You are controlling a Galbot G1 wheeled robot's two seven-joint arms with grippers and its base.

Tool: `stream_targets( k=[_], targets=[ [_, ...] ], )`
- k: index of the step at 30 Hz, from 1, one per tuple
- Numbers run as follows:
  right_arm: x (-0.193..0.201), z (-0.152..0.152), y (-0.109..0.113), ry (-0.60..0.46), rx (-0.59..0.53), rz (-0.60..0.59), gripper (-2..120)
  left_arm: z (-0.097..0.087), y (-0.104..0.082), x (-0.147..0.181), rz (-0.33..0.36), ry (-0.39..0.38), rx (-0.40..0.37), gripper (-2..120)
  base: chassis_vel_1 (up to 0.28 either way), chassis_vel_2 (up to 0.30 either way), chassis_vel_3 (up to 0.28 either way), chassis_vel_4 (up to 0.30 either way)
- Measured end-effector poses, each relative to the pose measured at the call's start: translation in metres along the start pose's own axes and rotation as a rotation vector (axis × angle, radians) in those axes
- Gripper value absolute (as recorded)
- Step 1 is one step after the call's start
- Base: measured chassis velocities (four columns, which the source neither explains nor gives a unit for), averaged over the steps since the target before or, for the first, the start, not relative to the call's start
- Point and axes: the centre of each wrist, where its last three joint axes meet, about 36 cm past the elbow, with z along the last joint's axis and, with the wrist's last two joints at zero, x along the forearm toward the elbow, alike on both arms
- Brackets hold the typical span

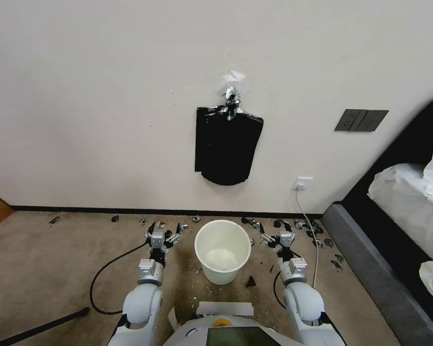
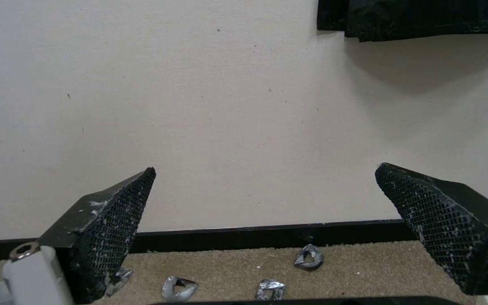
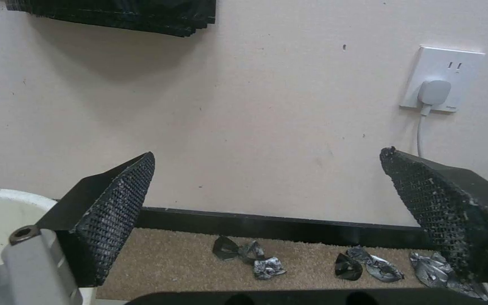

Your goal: Place a trash bag onto the trash bin.

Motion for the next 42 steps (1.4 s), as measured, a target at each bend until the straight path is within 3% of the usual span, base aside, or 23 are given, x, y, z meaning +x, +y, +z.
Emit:
stream_targets(
  k=[24, 33, 35, 42],
  targets=[
    [0.004, 0.001, 0.001, -0.004, 0.005, 0.005, 100, 0.001, -0.001, 0.003, -0.003, -0.005, 0.001, 100, 0.0, 0.0, 0.0, 0.0],
    [0.085, 0.006, 0.015, -0.108, 0.089, 0.085, 100, 0.002, -0.032, 0.062, -0.038, -0.17, 0.025, 100, 0.0, 0.0, 0.0, 0.0],
    [0.087, 0.007, 0.019, -0.122, 0.051, 0.089, 100, 0.0, -0.032, 0.066, -0.005, -0.188, 0.034, 100, 0.0, 0.0, 0.0, 0.0],
    [0.083, 0.009, 0.02, -0.128, 0.011, 0.085, 100, 0.002, -0.031, 0.065, 0.009, -0.185, 0.032, 100, 0.0, 0.0, 0.0, 0.0]
  ],
)
